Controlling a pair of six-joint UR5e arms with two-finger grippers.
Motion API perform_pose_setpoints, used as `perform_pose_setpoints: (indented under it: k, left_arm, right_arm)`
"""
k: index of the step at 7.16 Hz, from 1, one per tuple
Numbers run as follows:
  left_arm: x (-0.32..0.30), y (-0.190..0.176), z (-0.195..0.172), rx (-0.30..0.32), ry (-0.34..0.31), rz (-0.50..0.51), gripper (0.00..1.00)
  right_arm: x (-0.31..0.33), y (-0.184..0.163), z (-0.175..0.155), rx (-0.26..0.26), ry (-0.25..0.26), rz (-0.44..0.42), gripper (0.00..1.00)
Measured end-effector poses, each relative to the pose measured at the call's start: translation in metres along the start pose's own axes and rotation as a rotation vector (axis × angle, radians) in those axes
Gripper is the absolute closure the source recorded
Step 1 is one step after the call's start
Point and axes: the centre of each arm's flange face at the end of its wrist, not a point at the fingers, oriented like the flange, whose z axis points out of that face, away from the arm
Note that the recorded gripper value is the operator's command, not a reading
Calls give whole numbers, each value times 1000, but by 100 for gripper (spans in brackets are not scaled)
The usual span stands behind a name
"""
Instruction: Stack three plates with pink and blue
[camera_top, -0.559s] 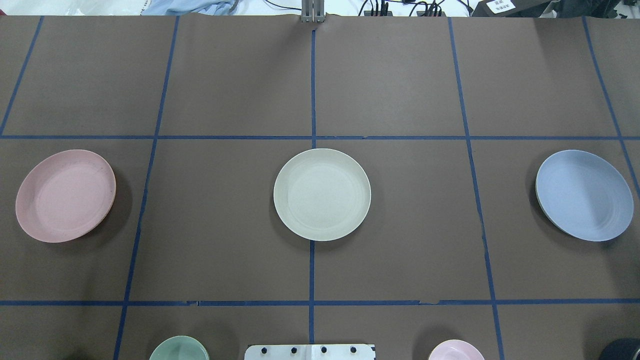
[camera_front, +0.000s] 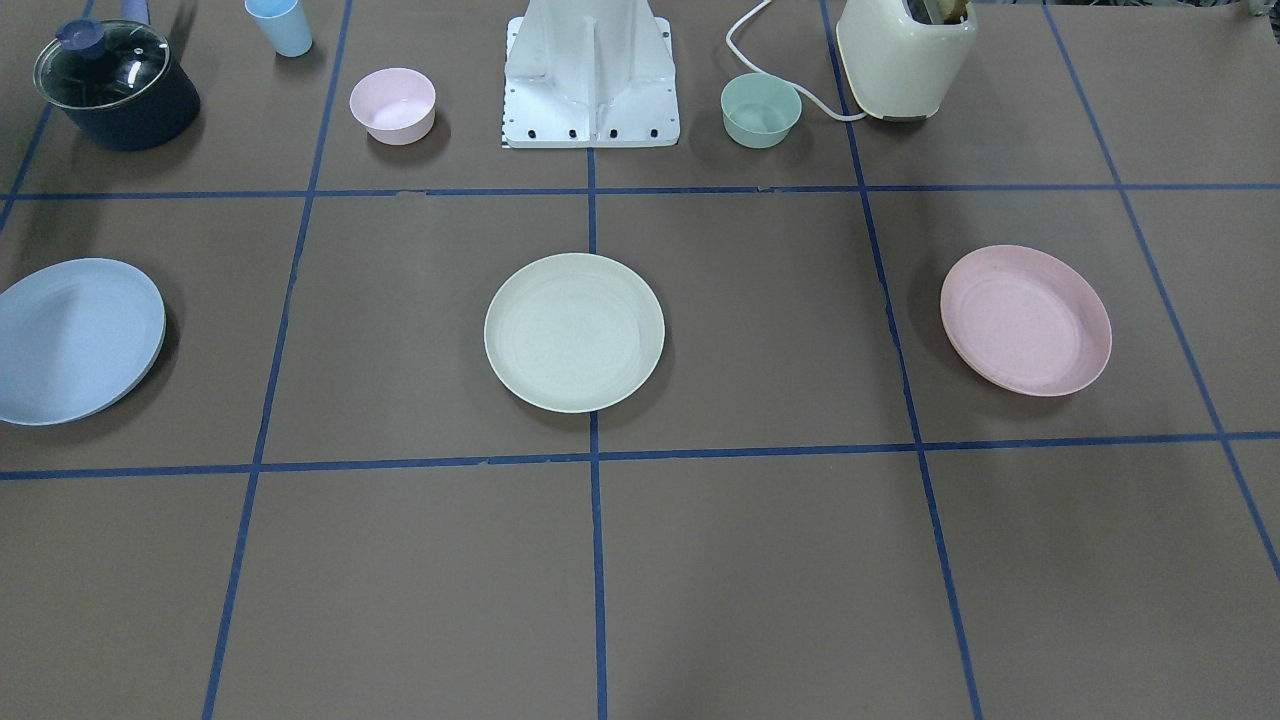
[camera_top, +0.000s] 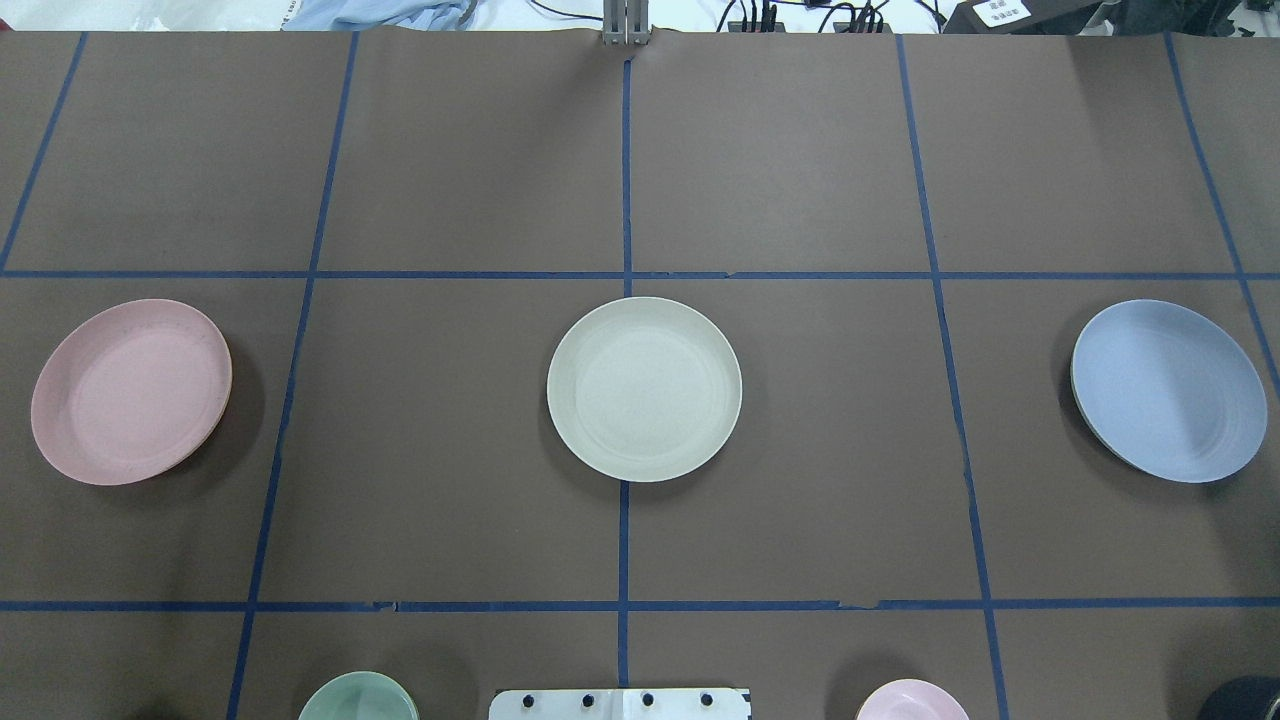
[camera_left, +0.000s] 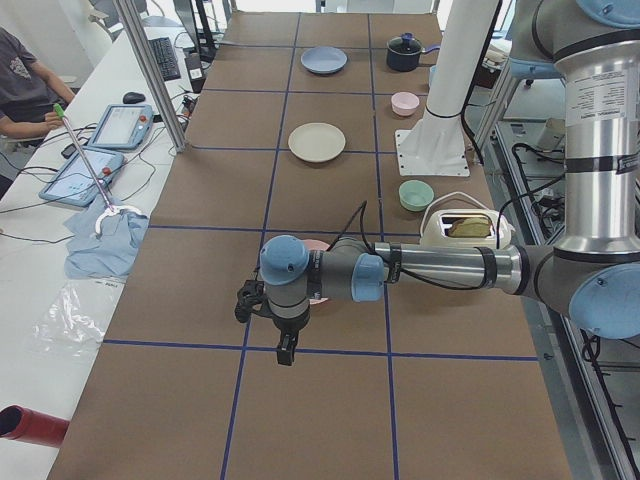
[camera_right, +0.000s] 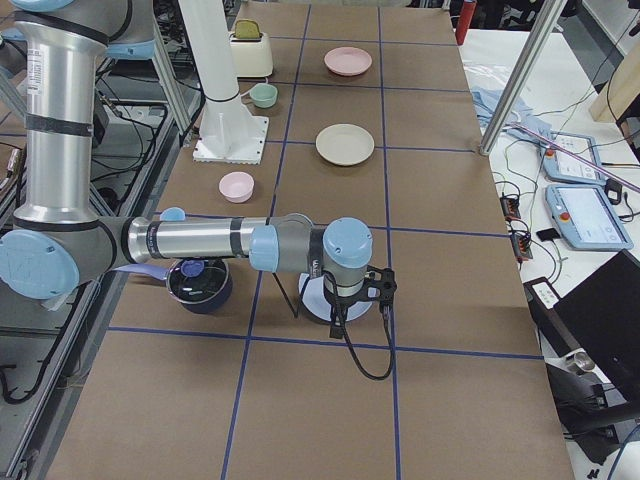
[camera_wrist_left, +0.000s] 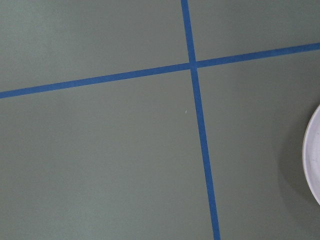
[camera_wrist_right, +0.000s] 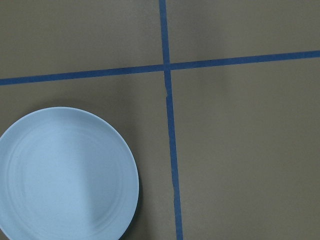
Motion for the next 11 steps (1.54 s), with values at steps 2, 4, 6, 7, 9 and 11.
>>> perform_pose_setpoints:
  k: [2, 4, 6, 7, 9, 11]
  left_arm:
    - [3, -4, -3, 19, -5, 17, 0]
    - [16, -13, -14, 55, 14, 50, 0]
    - [31, -35, -26, 94, 27, 88, 0]
    - [32, -45, -25, 116, 32, 92, 0]
    - [34, -57, -24, 192, 50, 116, 0]
    - [16, -51, 11, 205, 81, 81, 0]
  right_arm:
    - [2, 1, 1, -4, -2, 8, 0]
    - [2, 2, 0, -2, -4, 9, 0]
    - [1, 1, -2, 3, -6, 7, 0]
    - [0, 1, -3, 5, -8, 6, 0]
    - [-2, 0, -5, 9, -10, 1, 0]
    - [-4, -2, -7, 14, -10, -5, 0]
